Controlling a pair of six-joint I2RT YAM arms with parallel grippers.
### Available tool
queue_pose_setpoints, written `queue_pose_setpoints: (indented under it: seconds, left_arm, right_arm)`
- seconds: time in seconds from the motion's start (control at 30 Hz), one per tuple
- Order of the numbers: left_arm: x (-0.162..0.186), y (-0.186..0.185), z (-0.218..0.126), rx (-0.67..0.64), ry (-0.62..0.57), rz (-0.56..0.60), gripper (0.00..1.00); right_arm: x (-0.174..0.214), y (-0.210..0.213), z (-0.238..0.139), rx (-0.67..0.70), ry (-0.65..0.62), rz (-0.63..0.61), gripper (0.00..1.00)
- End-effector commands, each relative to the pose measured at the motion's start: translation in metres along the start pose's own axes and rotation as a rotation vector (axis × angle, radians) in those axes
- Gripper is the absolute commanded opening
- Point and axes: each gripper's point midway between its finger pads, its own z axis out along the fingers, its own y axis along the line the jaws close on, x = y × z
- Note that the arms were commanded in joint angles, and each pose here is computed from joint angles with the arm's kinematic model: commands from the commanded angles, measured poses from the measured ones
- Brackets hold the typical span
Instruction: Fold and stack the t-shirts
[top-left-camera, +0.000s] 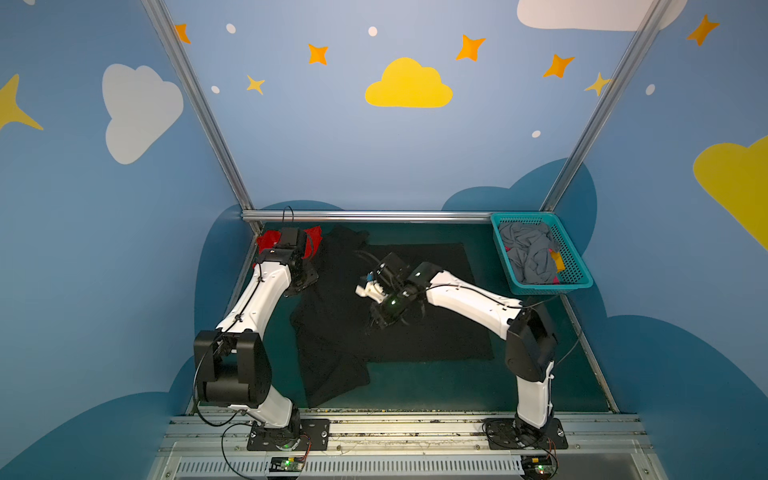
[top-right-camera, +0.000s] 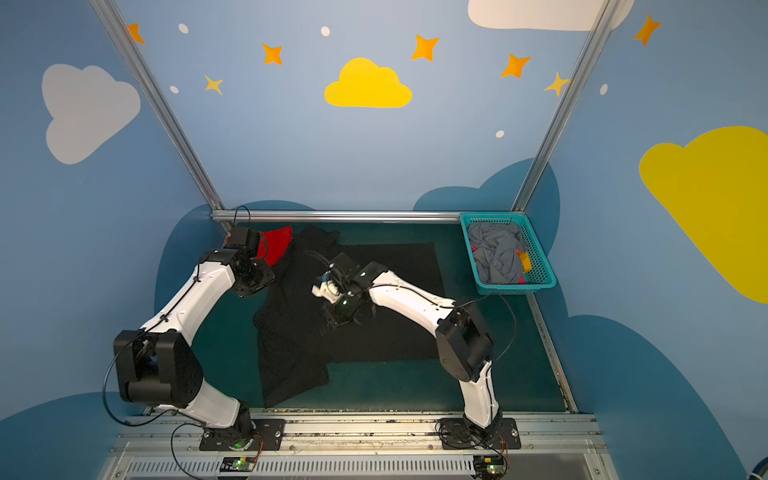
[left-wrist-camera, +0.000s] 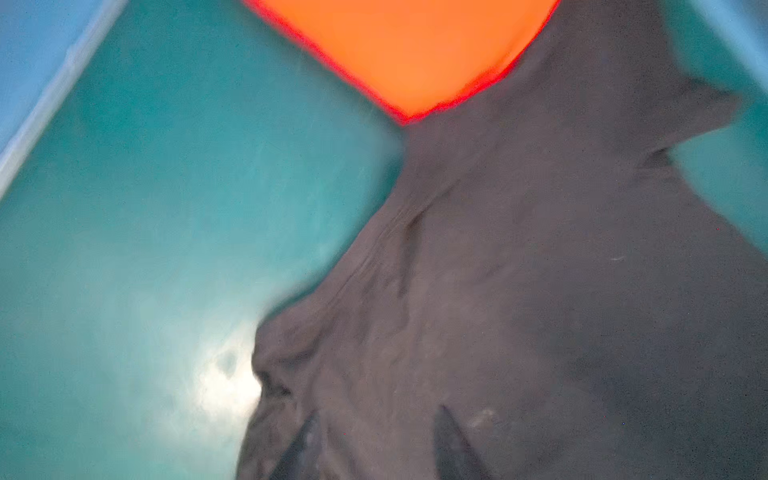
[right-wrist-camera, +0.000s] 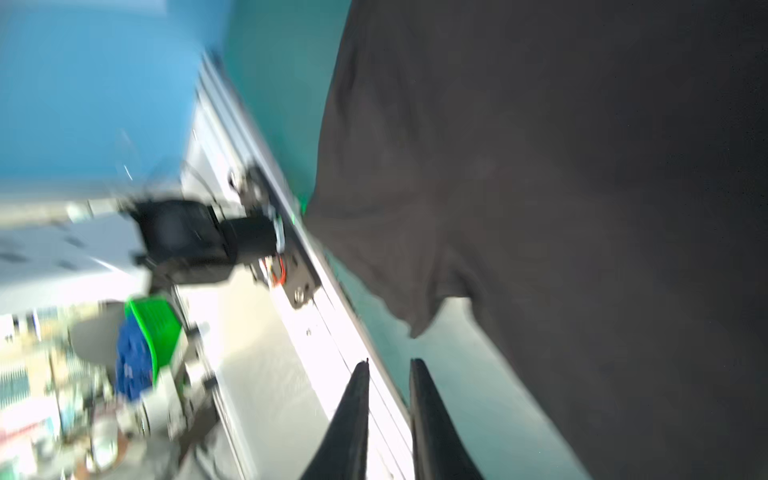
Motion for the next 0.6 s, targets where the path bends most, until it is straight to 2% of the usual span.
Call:
queue_pose_setpoints:
  seconds: [0.0,0.1,0.2,0.37,0.57]
  left_arm:
    - [-0.019,-0.015,0.006,0.012,-0.001,0.051,0.57]
    - [-0.044,-0.043,0.021,0.056,-0.003,0.113,0.69]
    - [-0.068,-0.068,0.043,0.090,0.005,0.180,0.73]
    - [-0.104,-0.107,0.080,0.147,0.008,0.256,0.75]
    - [-0.138,-0.141,0.122,0.212,-0.046,0.270,0.75]
  right_arm:
    - [-0.028,-0.035,-0.046,0.032,-0.109,0.053,0.23]
    - [-0.052,-0.079,-0.081,0.083,-0.205,0.115,0.26]
    - [-0.072,-0.125,-0.111,0.119,-0.285,0.190,0.30]
    - [-0.092,-0.206,-0.153,0.182,-0.384,0.319,0.32]
    - [-0.106,-0.290,-0.172,0.278,-0.433,0.424,0.32]
